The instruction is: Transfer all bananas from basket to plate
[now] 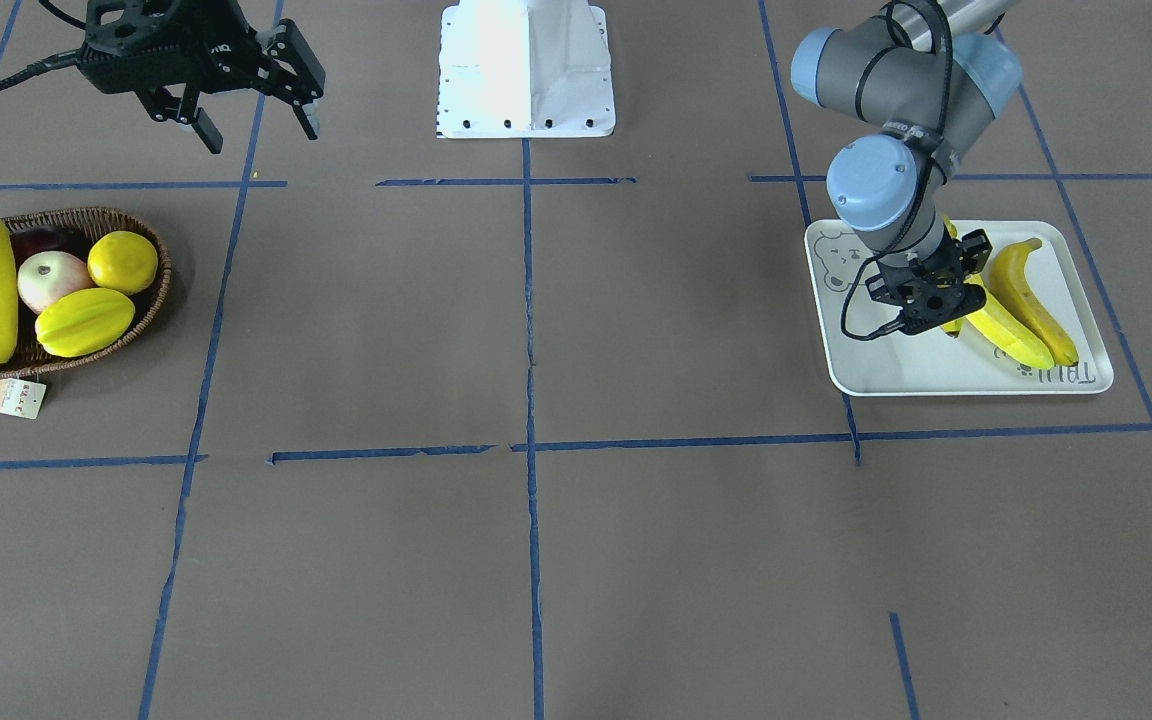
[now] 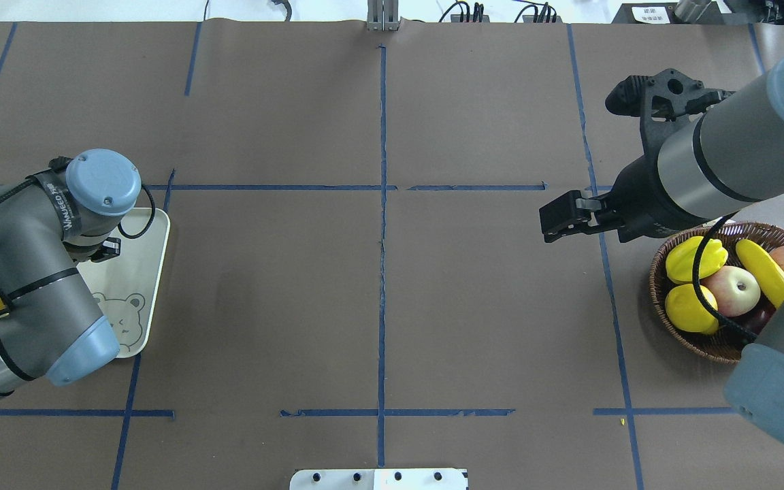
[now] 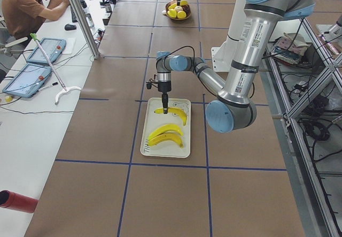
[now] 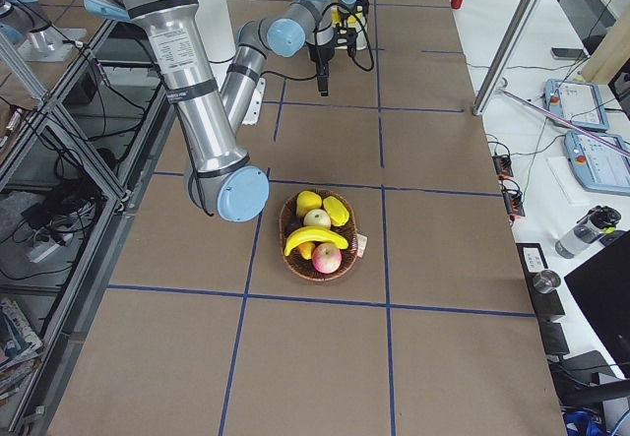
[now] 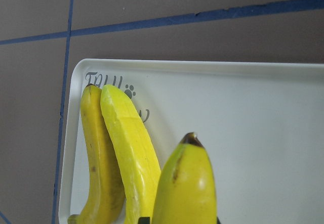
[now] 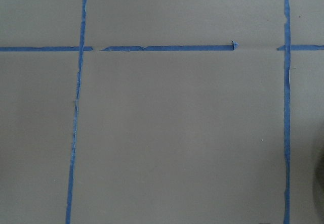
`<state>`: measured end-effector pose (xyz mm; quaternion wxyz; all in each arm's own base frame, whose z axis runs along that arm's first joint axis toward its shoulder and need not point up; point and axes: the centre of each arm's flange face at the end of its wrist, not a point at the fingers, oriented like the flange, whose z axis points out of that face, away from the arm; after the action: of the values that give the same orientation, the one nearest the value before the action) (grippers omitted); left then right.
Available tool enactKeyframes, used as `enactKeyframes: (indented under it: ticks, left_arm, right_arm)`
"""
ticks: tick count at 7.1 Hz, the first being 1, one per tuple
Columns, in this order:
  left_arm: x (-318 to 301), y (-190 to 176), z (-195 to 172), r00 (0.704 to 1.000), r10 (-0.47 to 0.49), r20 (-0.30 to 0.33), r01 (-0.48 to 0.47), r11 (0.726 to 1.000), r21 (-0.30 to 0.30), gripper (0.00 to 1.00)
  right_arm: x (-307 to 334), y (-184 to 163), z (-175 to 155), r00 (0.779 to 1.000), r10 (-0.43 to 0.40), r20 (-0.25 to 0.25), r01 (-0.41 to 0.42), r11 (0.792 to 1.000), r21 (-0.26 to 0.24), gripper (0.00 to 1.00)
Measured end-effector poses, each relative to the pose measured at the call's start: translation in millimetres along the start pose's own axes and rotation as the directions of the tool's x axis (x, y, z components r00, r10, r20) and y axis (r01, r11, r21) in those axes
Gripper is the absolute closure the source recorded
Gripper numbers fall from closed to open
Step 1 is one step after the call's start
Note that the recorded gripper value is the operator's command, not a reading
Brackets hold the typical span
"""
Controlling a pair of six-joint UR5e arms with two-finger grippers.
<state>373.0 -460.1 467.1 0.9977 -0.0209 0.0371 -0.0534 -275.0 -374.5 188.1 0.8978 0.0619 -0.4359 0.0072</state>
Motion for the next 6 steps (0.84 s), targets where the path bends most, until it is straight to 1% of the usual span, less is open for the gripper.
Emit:
enactKeyframes:
  ticks: [1, 2, 4, 5, 6]
  left_arm:
    - [6.7, -5.5, 3.8, 1.0, -0.001, 0.021, 0.001, 1.0, 0.006, 0.67]
    - [9.4, -9.3, 5.9, 0.999, -0.004, 0.033, 0.004, 1.0, 0.011, 0.01]
    - [8.7, -14.0, 4.8, 0.999, -0.005, 0.033, 0.004, 1.0, 0.021, 0.0]
    - [5.9, -16.2, -1.2, 1.0, -0.008, 0.02, 0.007, 1.0, 0.028, 0.0]
    - [-0.8, -19.1, -17.8, 1.0, -0.013, -0.013, 0.014, 0.999, 0.045, 0.0]
  right_arm:
    - [0.5, -0.8, -0.9, 1.0, 0.001, 0.0, -0.001, 1.0, 0.002, 0.0]
    - [1.1, -1.6, -2.0, 1.0, 0.003, 0.001, -0.003, 1.0, 0.004, 0.0]
    - [2.6, -2.5, -3.0, 1.0, 0.006, 0.0, -0.006, 1.0, 0.007, 0.0]
    - [5.2, -3.2, -2.7, 1.0, 0.007, -0.005, -0.007, 1.0, 0.008, 0.0]
    - [12.3, -3.5, -2.8, 1.0, 0.003, -0.016, -0.003, 1.0, 0.008, 0.0]
